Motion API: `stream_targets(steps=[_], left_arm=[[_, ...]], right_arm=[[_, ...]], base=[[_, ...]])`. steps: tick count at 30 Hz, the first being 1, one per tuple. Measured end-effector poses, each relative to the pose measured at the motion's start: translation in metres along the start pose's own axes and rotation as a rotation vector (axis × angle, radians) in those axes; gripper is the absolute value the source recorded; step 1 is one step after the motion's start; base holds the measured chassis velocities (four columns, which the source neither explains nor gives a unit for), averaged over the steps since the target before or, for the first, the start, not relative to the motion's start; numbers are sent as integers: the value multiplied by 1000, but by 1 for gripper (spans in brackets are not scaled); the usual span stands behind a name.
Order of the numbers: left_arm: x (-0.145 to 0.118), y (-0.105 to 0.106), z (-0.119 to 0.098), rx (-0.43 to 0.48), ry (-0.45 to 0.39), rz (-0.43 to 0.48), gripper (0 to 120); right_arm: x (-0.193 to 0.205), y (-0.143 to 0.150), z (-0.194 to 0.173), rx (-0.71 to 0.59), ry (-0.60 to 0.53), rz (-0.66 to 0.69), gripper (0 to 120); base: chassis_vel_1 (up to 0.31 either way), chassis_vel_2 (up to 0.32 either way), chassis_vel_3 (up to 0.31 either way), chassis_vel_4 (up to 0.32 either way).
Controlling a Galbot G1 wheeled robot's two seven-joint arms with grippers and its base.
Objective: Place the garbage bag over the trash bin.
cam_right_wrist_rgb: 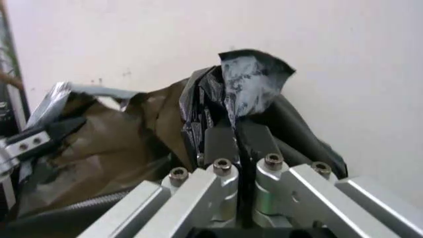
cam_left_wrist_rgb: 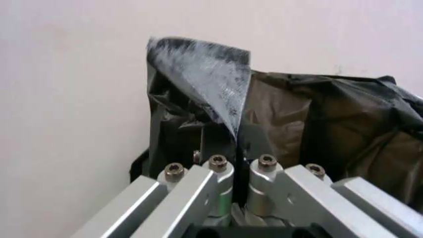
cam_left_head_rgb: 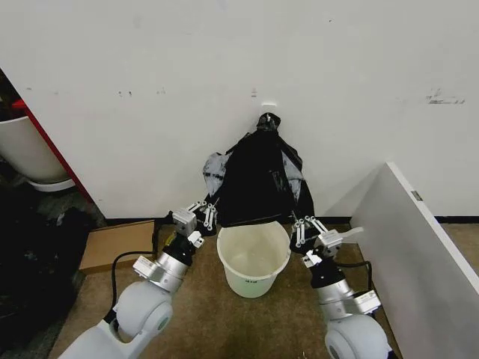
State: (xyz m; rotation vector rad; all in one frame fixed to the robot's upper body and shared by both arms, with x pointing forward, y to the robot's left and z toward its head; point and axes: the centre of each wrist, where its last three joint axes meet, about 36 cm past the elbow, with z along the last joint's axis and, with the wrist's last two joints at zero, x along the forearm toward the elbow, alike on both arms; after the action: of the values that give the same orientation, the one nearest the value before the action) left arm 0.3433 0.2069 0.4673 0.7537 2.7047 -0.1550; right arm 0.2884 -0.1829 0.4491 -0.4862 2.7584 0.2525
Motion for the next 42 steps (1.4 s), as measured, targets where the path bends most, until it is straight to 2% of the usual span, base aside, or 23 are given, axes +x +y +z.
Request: stream_targets(steps=[3,4,7,10,13,19,25,27,30,33,36,39,42], left_arm=[[-2,-6,-31,22,84,-27,0],[-2,-6,-31,22,84,-27,0],[-10,-6,-53,23,145,-36,0],[-17,0,-56,-11,192,-47,0],[-18,4,-51,-29,211,-55,0],[-18,5,-37,-48,241,-68,0],[-20,8,-21,-39,265,-68,0],[-19,8,-5,-6,282,-65,0],[-17,5,4,25,292,-58,0],[-12,-9,24,93,324,-39,0],[-7,-13,33,109,348,-34,0],[6,-18,49,106,393,-31,0],[26,-22,68,41,457,-45,0]], right_arm=[[-2,5,-28,-62,101,55,0],[-2,5,-28,-62,101,55,0],[-4,5,-45,-86,166,69,0],[-6,3,-51,-115,212,73,0],[-7,1,-43,-120,231,81,0],[-9,0,-3,-158,302,115,0],[-12,-8,28,-148,333,127,0],[-12,-14,39,-96,340,134,0],[-11,-19,43,-54,340,136,0],[-5,-26,47,16,373,151,0],[-2,-28,47,38,403,165,0],[5,-29,44,70,481,185,0],[14,-27,44,69,629,219,0]], base=[[0,0,0,0],[0,0,0,0],[0,0,0,0],[0,0,0,0],[0,0,0,0],[0,0,0,0],[0,0,0,0],[0,0,0,0],[0,0,0,0],[0,0,0,0],[0,0,0,0],[0,0,0,0],[0,0,0,0]])
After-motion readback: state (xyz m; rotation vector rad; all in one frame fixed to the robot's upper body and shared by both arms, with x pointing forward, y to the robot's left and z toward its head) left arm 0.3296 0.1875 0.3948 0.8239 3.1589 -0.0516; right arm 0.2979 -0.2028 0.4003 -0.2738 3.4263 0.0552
